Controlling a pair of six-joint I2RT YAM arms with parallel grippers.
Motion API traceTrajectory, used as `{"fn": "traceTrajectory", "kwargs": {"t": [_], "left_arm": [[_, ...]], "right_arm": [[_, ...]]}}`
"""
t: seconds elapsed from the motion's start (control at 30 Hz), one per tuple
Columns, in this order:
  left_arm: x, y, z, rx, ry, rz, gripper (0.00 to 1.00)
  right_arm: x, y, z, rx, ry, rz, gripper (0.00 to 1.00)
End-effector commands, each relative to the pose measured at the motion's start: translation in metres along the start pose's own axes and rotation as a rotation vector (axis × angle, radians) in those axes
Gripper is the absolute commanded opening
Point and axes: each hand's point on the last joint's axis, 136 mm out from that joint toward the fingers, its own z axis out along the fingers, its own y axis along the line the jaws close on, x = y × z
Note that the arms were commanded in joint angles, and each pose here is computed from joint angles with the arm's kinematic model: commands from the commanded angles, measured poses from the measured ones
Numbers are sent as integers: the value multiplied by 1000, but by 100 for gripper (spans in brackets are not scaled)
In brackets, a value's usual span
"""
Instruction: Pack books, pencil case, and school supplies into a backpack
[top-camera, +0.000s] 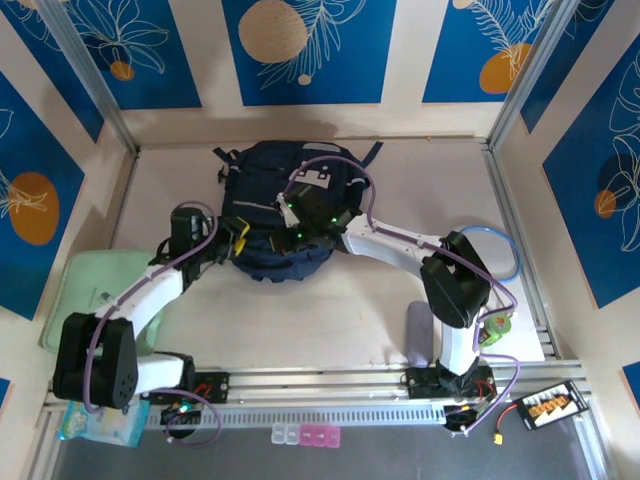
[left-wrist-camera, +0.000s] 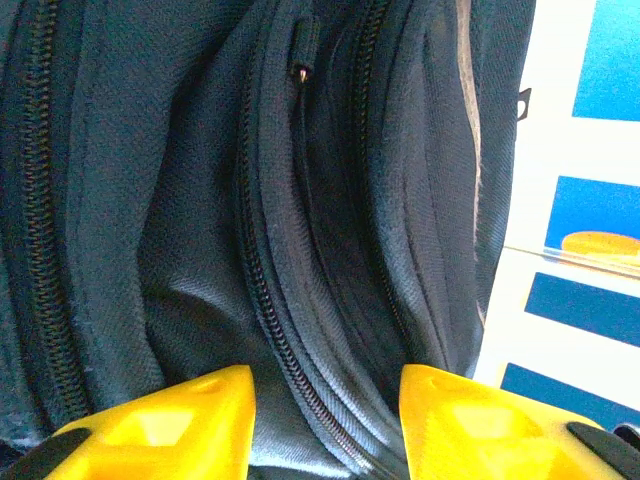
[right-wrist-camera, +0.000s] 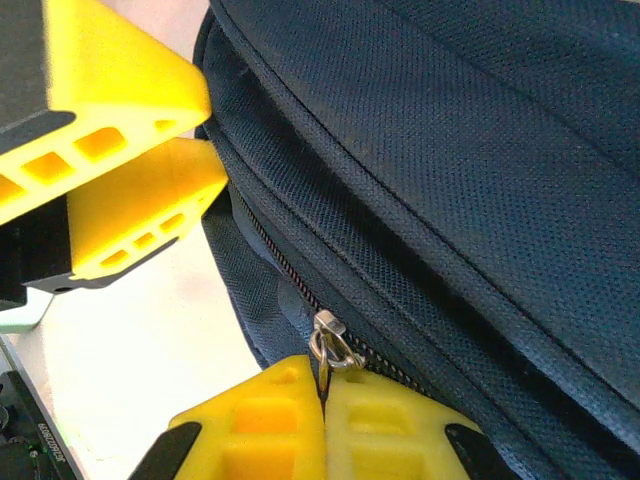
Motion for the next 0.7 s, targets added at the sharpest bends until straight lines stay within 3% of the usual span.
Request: {"fn": "traceTrajectory", "kwargs": {"t": [0.0,0.33,0.67], "left_arm": [[2,-14,5,43,10,3,40],[10,14,11,-55,-20,5,39],[10,5,26,-71,7,80,12]], "right_arm": [[-11,19,-4,-51,-28,-29,0],[-9,17,-4,-42,-27,-15,0],[4,0,-7,39,-11,8,0]]}}
